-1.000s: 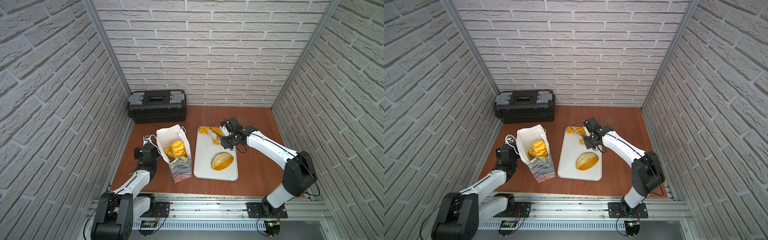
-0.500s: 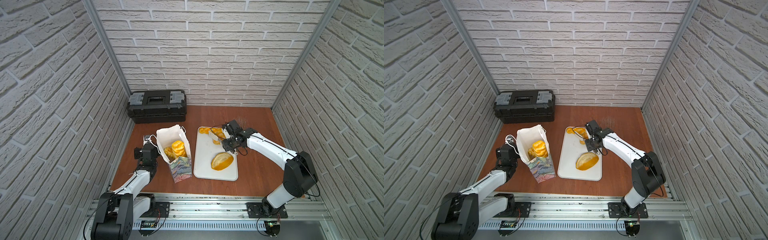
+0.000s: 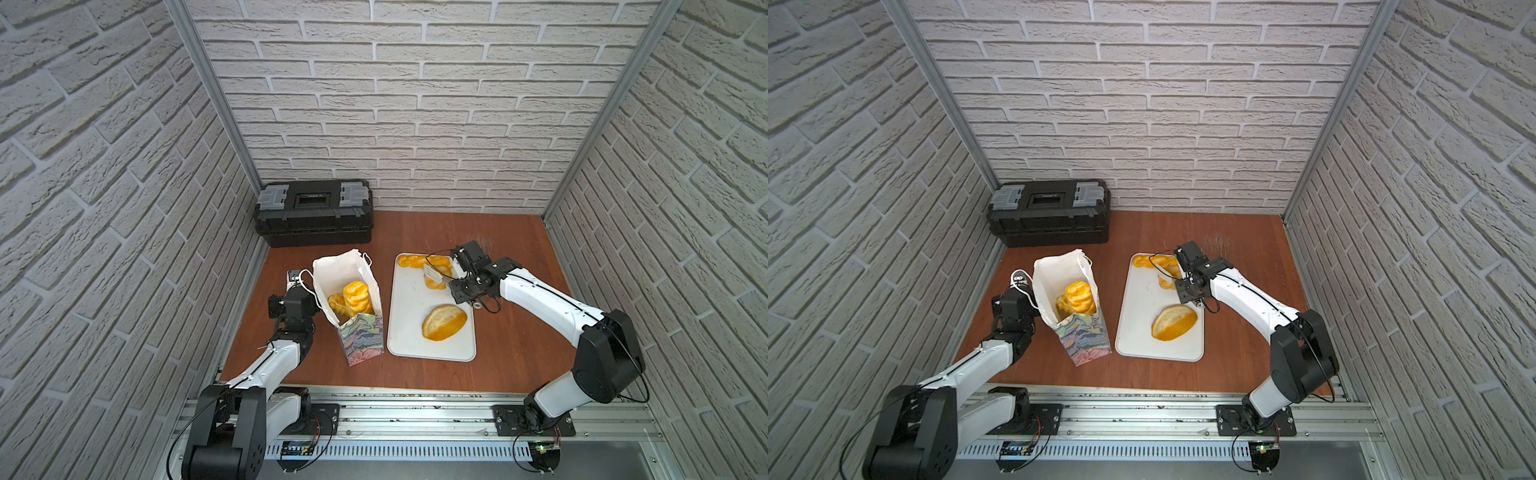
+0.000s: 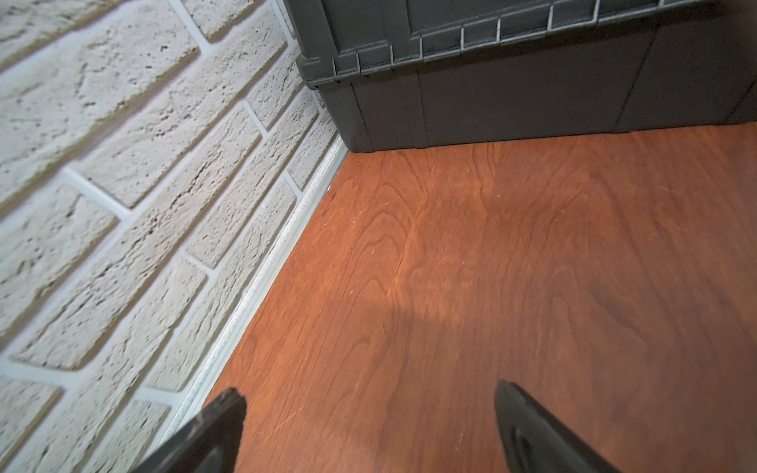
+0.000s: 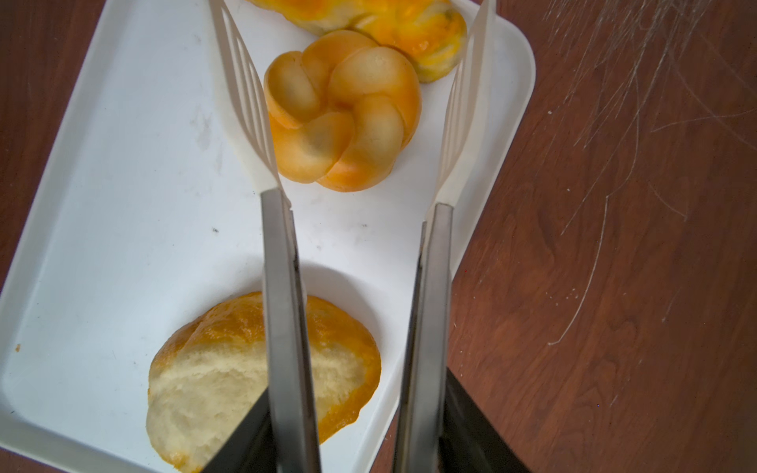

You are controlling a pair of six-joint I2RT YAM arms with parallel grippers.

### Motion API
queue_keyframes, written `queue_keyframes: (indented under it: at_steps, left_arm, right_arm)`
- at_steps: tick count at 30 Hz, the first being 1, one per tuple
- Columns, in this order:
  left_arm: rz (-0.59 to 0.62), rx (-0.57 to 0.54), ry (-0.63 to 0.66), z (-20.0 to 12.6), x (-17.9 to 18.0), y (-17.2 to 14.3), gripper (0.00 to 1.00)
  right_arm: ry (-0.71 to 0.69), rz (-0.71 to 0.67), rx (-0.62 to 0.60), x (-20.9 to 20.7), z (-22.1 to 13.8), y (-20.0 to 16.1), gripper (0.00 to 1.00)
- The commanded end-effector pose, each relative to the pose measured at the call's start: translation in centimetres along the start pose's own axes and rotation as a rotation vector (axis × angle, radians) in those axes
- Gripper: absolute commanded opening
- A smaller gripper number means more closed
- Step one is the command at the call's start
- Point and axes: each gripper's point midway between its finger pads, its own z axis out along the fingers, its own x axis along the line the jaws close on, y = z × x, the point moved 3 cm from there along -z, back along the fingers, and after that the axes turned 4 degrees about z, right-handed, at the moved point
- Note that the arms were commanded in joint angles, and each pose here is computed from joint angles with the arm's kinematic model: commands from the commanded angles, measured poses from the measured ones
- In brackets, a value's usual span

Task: Pack bread into a paper bag
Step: Pick up the fake bread from the plate.

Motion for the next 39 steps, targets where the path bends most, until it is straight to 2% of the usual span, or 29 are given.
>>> queue_keyframes:
  at_steps: [1,13,20,24,30,39]
  left_arm:
    - [-0.026,-0.019,0.017,0.0,0.3,0.2,0.98]
    - [-0.025,-0.018,0.015,0.0,0.3,0.2,0.98]
    - [-0.025,-0.019,0.016,0.0,0.3,0.2,0.98]
    - [-0.024,-0.017,0.016,0.0,0.3,0.2,0.98]
    - [-0.025,-0.019,0.015,0.1,0.3,0.3,0.98]
    - [-0.027,-0.019,0.015,0.0,0.3,0.2,0.98]
  right_arm:
    - [0.051,0.033,-0.021,0.6,-0.4,0.3,0.55]
    - [0.091,0.018,0.025,1.9,0.9,0.1,0.57]
    - [0.052,0.012,0.045,1.5,1.7,0.0,0.57]
    - [0.049,0.014,0.040,1.4,1.6,0.1,0.51]
    - [0.051,0.005,0.013,1.2,0.4,0.4,0.35]
    - [0.084,-0.003,-0.068,1.7,-3.3,1.9,0.34]
